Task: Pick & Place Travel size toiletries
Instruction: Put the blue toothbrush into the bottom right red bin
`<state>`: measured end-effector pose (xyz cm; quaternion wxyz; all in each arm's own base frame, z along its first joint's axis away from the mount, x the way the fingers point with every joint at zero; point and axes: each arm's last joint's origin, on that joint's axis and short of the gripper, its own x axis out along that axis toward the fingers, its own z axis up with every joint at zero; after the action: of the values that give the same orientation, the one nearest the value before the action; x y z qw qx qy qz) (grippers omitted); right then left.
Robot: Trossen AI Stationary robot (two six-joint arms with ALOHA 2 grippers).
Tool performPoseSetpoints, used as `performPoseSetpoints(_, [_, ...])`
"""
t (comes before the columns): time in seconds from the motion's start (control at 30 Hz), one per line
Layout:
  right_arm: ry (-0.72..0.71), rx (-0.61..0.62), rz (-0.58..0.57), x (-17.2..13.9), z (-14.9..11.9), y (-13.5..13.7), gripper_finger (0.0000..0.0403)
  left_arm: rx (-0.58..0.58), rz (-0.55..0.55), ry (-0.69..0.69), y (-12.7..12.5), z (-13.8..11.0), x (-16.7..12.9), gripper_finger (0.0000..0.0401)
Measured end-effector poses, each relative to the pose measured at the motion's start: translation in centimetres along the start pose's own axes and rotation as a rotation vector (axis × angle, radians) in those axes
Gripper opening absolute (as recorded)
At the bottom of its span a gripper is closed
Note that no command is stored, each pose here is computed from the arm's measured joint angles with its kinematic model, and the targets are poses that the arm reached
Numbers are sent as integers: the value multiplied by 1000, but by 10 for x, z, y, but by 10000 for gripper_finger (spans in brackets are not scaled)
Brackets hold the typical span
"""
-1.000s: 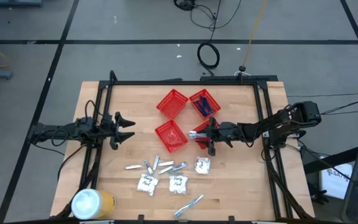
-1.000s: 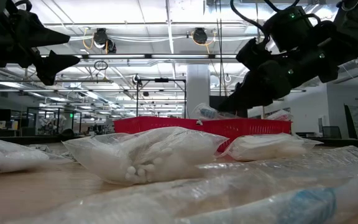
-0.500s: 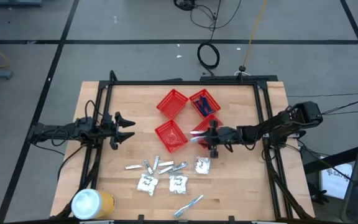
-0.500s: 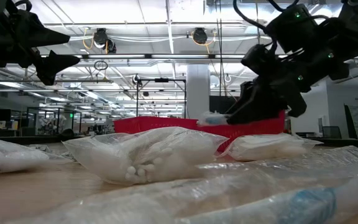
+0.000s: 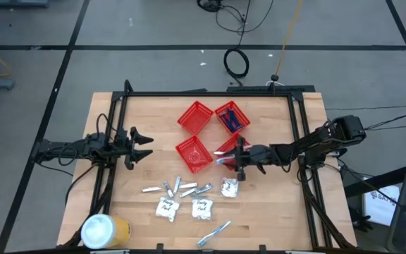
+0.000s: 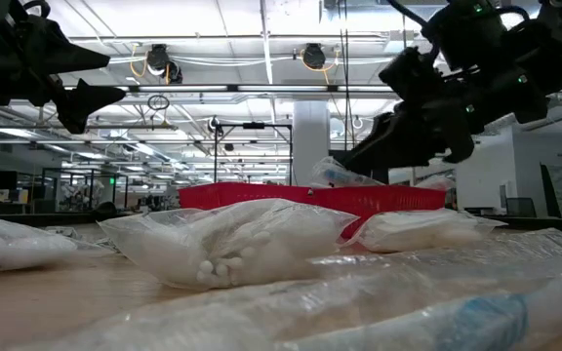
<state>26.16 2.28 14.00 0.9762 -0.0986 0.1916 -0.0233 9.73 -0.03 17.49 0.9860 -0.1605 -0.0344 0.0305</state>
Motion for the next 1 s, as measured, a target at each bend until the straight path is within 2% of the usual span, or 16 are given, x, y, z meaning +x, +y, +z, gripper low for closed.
performPoseSetpoints(0.17, [-90,50,7,-2,10,0,169,0,0,0,0,0,0,271])
performPoseSetpoints(0.33, [-249,-19,244,-17,31,23,169,0,0,0,0,0,0,271])
performPoseSetpoints(0.43, [-300,-53,322,-29,49,50,176,0,0,0,0,0,0,271])
performPoseSetpoints(0.53, [-241,-103,397,-38,64,83,200,0,0,0,0,0,0,271])
performPoseSetpoints(0.6, [-146,-145,427,-40,70,105,222,0,0,0,0,0,0,271])
performPoseSetpoints(0.73, [26,-139,444,-35,72,142,260,0,0,1,0,0,0,271])
performPoseSetpoints(0.87, [97,-103,471,-19,67,167,273,0,0,0,0,0,0,271])
performPoseSetpoints(1.0, [137,-127,481,-2,59,188,273,0,1,1,0,0,0,271])
